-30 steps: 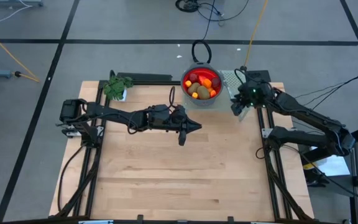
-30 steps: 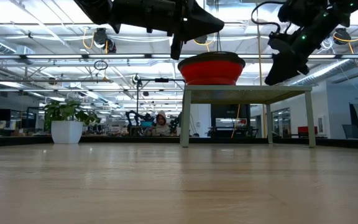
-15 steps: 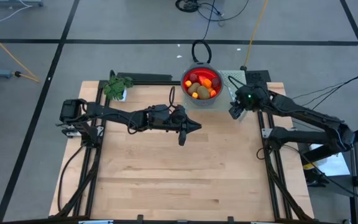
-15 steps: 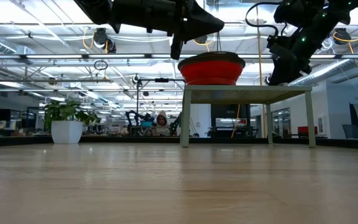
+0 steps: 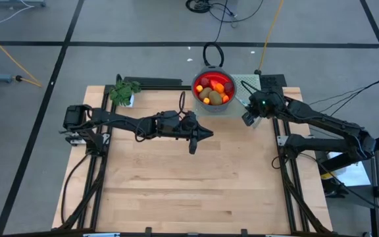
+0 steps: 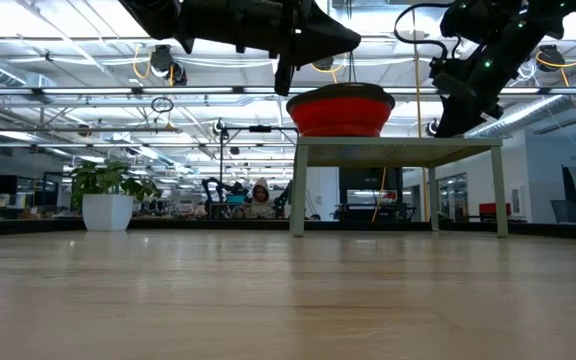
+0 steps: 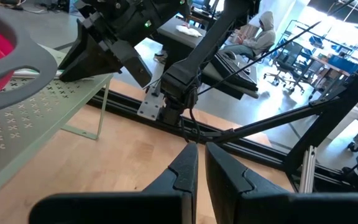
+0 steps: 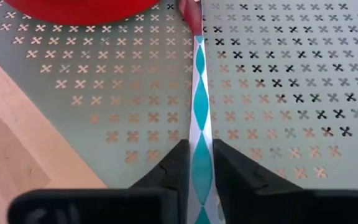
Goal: Pick & Place Fruit
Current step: Put the white table knife on the shelf
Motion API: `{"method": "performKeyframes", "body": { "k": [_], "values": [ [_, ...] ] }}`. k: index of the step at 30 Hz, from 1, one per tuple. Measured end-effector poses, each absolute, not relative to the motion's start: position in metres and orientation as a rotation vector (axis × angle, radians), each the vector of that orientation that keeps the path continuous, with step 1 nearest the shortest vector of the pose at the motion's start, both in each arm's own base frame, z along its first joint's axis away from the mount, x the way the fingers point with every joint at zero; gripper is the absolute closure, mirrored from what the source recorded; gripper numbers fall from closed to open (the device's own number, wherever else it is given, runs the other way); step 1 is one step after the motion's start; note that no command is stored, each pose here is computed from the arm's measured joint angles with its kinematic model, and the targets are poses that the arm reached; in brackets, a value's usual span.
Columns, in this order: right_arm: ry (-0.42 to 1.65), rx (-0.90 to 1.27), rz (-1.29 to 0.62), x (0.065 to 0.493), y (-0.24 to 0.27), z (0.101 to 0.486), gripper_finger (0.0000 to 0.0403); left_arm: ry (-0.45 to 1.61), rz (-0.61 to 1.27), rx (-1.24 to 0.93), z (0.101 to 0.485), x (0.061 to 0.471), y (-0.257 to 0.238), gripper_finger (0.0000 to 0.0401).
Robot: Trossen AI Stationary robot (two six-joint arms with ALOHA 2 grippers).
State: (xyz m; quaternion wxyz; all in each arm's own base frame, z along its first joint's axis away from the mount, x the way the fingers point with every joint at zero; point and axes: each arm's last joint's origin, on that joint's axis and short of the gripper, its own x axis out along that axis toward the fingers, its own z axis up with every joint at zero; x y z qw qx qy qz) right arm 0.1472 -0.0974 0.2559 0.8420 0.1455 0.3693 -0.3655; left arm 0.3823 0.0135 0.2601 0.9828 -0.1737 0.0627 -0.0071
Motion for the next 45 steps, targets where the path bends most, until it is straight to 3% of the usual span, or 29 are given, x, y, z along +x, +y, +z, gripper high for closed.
{"method": "performKeyframes", "body": {
  "k": [30, 45],
  "values": [
    [0.688, 0.546, -1.009, 0.142, -0.098, 0.254, 0.0354, 0.127, -0.018, -0.329, 0.260, 0.382, 0.013, 0.0375],
    [0.709, 0.620, -1.117, 0.135, -0.092, 0.273, 0.0354, 0.131, -0.063, -0.321, 0.260, 0.382, 0.020, 0.0375]
  ]
}}
